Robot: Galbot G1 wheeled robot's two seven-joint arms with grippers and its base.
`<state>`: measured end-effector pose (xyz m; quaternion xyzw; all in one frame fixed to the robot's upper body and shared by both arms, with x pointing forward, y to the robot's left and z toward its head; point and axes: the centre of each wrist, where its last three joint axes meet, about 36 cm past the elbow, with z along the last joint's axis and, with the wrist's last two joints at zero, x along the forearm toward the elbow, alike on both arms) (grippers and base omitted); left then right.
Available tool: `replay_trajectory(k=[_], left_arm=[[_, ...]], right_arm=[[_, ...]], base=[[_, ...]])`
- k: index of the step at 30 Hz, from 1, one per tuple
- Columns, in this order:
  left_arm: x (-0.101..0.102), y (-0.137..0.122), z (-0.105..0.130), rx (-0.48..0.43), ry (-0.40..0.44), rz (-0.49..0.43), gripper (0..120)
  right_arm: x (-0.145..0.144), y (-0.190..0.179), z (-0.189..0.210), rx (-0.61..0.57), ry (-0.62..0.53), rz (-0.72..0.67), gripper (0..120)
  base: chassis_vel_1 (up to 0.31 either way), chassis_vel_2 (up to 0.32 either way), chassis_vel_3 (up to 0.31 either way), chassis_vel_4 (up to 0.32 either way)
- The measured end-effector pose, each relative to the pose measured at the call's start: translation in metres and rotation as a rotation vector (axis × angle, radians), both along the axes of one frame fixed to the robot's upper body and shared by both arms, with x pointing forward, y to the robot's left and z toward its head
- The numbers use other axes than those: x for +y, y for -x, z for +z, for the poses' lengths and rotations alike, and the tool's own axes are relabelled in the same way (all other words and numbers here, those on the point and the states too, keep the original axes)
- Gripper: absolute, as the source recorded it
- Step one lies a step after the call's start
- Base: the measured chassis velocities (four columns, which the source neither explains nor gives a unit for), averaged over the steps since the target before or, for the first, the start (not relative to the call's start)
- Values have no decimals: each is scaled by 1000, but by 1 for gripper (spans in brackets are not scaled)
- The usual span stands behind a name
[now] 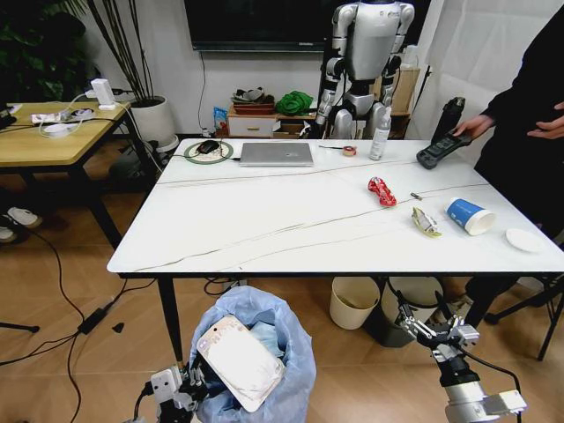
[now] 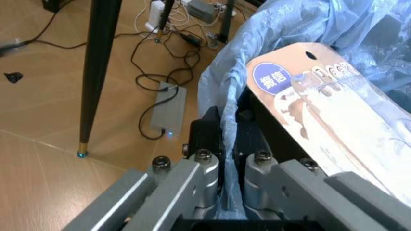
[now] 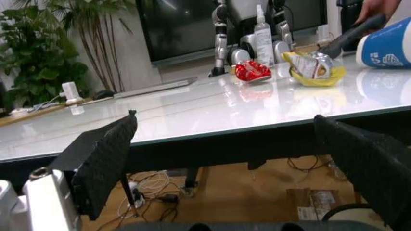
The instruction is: Pick up the trash bin and place the trash from the table into it.
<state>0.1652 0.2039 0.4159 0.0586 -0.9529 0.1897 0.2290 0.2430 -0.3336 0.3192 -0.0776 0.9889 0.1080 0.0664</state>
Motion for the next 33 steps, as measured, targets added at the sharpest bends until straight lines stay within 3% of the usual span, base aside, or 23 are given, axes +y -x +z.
replay_trajectory(k=[33], left_arm=[[-2,-1,-4,7,7,3,0]], right_arm=[[-4,-8,0,4,-33,4,100]], base=[[-46,-39,45,43]])
